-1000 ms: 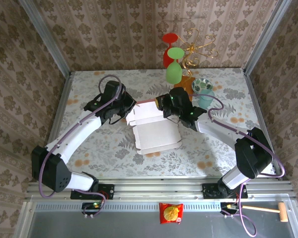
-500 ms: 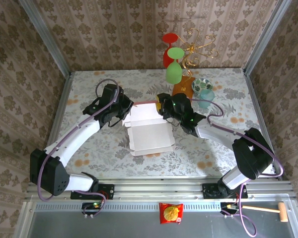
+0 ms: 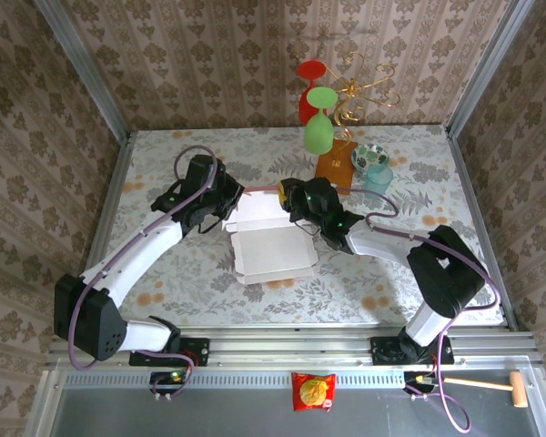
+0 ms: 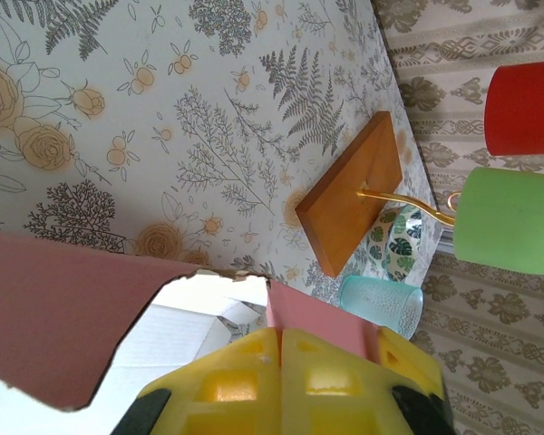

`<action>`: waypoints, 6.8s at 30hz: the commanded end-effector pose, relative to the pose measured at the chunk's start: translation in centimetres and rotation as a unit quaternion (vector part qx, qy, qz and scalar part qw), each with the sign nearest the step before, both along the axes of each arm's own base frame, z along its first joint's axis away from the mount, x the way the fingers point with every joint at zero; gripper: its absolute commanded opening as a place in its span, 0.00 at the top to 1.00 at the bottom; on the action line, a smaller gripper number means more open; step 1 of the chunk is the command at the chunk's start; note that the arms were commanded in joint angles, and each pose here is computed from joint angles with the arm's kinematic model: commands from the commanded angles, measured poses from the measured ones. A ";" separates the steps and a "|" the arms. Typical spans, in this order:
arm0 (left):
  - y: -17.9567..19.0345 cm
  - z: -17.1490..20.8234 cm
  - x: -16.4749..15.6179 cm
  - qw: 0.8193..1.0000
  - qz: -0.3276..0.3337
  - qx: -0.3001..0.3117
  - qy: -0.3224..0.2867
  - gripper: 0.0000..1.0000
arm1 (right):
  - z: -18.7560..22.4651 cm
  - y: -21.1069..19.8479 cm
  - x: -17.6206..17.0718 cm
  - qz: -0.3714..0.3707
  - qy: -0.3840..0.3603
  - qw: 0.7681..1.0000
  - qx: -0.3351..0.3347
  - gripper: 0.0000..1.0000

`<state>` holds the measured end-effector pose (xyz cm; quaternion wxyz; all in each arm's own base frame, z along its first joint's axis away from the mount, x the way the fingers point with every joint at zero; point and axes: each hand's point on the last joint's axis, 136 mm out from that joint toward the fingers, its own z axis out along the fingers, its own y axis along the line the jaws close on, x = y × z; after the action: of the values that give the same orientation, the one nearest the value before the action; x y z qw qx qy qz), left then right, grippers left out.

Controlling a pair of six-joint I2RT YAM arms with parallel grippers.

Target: Fold the paper box

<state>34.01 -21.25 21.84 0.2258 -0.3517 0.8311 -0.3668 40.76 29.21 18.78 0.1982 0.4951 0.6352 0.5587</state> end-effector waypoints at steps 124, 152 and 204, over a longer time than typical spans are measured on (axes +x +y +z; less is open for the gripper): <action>5.2 -10.3 -1.7 0.851 -0.390 0.235 -0.261 0.66 | -4.0 0.2 2.8 0.121 -0.071 0.986 -0.089 1.00; -1.8 -10.7 -2.1 0.777 -0.480 0.228 -0.339 0.66 | -4.2 0.1 2.6 0.158 -0.088 0.982 -0.054 1.00; -2.8 -11.2 0.8 0.821 -0.315 0.342 -0.331 0.70 | -6.0 -0.3 2.6 0.137 -0.074 0.987 -0.036 1.00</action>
<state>33.78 -23.39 9.06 0.4303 0.1837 0.8612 -0.1986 44.25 28.12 14.79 0.2140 0.3465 0.6875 0.6012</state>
